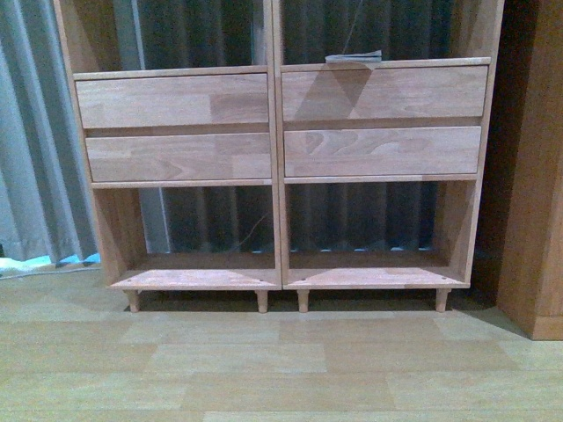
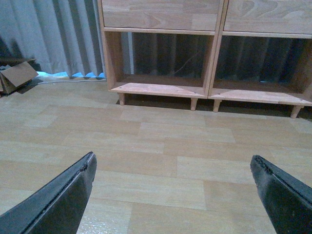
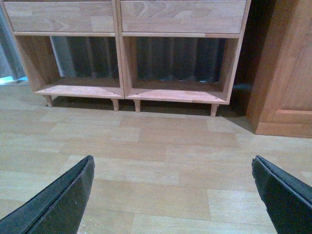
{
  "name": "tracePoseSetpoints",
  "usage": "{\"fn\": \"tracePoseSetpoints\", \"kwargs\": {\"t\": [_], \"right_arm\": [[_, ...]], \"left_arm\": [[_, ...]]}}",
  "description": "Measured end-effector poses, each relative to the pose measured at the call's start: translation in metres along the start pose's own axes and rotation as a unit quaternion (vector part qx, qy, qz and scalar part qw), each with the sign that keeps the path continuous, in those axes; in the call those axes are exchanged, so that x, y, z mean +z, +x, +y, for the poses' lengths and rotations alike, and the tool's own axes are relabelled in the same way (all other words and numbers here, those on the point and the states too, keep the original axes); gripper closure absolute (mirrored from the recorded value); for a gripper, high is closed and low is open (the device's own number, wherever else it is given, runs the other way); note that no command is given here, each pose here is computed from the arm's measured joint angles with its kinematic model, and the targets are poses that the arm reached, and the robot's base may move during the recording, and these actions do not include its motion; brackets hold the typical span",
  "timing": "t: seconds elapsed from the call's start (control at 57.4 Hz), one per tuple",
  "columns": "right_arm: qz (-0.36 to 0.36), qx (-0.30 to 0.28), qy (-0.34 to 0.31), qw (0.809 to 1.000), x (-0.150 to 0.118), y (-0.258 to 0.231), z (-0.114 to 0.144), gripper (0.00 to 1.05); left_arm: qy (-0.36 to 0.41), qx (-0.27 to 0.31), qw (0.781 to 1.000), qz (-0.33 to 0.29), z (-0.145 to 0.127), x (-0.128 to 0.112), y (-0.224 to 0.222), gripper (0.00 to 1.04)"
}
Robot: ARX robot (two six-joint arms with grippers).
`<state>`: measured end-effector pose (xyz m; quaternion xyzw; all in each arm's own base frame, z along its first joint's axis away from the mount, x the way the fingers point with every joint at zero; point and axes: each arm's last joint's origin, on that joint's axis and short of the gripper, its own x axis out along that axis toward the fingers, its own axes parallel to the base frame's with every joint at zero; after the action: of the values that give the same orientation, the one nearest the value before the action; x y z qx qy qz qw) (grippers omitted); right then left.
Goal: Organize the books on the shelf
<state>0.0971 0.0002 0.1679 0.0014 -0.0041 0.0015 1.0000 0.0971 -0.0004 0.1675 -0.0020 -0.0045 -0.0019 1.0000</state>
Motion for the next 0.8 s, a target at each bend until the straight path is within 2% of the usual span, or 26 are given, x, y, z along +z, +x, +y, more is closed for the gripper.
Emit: {"fn": "tracePoseSetpoints", "kwargs": {"t": [0.801], "right_arm": [[0.0, 0.0, 0.0, 1.0, 0.0, 0.0, 0.0, 0.07]], "left_arm": [[0.0, 0.0, 1.0, 0.0, 0.0, 0.0, 0.0, 0.07]]}}
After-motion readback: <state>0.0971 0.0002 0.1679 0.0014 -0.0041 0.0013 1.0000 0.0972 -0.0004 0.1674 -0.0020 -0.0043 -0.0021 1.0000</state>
